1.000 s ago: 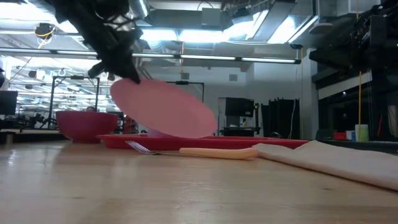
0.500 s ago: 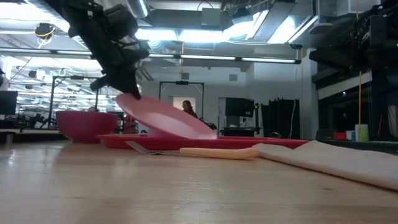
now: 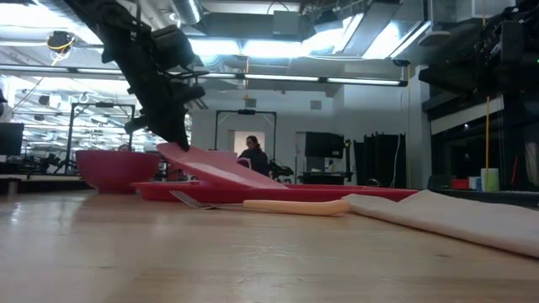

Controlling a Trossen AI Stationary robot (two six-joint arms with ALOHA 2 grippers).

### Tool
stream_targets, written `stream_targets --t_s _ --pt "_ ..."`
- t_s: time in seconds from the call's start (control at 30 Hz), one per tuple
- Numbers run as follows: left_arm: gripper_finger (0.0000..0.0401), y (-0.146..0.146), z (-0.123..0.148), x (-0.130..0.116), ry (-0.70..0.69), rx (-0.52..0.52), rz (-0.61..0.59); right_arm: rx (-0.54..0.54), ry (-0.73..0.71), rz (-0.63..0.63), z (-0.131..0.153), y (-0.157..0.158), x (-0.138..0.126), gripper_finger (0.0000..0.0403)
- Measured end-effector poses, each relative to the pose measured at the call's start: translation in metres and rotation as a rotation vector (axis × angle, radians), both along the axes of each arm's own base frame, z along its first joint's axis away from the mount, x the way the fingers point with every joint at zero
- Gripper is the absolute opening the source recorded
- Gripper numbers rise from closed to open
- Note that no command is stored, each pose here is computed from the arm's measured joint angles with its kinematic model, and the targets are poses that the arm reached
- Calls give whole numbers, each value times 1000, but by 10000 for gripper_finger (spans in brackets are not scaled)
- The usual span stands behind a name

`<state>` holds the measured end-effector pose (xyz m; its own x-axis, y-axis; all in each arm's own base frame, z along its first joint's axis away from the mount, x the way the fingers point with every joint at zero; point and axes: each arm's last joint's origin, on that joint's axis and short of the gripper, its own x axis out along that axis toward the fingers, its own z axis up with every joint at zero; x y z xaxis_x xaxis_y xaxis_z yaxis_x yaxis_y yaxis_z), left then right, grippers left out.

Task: Set up tray
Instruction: Put the pink plate on the bottom of the pink mug on the red serving tray, then put the purple bowl on the pink plate on the red serving tray

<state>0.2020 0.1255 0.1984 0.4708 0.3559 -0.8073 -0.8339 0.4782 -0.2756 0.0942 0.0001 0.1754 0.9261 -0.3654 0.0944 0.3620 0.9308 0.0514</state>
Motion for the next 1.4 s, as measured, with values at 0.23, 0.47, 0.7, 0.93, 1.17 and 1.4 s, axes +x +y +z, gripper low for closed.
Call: stream_targets --t_s 0.23,0.47,0.7,0.93,1.17,1.4 --pt "3 7 0 -4 27 42 7 0 0 0 0 0 0 42" --pt "4 8 0 -6 42 45 4 0 0 0 0 0 0 42" --pt "20 8 0 -6 62 75 -39 0 0 0 0 0 0 42" --pt "44 8 0 -6 67 77 -40 0 1 0 0 0 0 42" --pt "77 8 -1 -7 96 97 -23 1 0 0 0 0 0 42" --pt "107 8 -1 -7 112 114 -54 1 1 1 0 0 0 42"
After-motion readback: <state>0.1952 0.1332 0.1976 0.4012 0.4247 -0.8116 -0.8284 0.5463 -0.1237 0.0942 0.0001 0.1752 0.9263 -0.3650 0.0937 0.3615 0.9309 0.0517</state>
